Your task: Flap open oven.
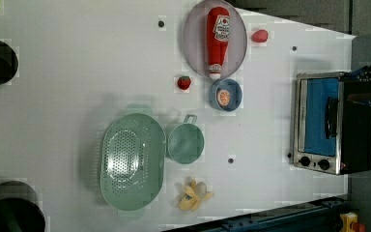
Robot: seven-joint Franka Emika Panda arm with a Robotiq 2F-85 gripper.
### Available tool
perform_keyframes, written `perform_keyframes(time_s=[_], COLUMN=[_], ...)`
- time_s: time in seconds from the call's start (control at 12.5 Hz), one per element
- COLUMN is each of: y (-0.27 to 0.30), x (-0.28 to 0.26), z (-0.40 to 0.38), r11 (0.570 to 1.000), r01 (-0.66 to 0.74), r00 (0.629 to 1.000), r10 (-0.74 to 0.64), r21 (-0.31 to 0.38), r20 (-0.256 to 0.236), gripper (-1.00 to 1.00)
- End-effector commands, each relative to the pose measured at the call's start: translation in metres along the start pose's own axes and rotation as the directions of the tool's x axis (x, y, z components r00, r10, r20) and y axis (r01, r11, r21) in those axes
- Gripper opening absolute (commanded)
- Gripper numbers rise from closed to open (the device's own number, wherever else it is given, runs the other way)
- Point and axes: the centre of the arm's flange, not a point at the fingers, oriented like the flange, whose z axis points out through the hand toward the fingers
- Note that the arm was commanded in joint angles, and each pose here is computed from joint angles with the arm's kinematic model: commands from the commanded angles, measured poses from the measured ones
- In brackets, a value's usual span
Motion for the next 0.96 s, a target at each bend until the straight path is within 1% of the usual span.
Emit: perform_keyframes(time_s=[0.08,0.24,0.48,0.56,0.72,0.96], y=[0.0937,0.0936,0.0936,0.0936,0.0936,0.0960], x=[-0.0531,-0.0531,-0.0531,-0.0531,-0.0531,-0.0510], z=[-0.0694,-0.0693,-0.0694,-0.0694,-0.0693,-0.0641], r11=[0.998,0.998,0.998,0.998,0.998,0.998], r01=[0.026,0.027,0.027,0.027,0.027,0.022], r00=[1.000,1.000,1.000,1.000,1.000,1.000], r10=[-0.026,-0.026,-0.026,-0.026,-0.026,-0.022], r21=[-0.048,-0.048,-0.048,-0.048,-0.048,-0.055], r20=[0.006,0.006,0.006,0.006,0.006,0.015], gripper=[0.59,0.99,1.00,0.89,0.38,-0.32])
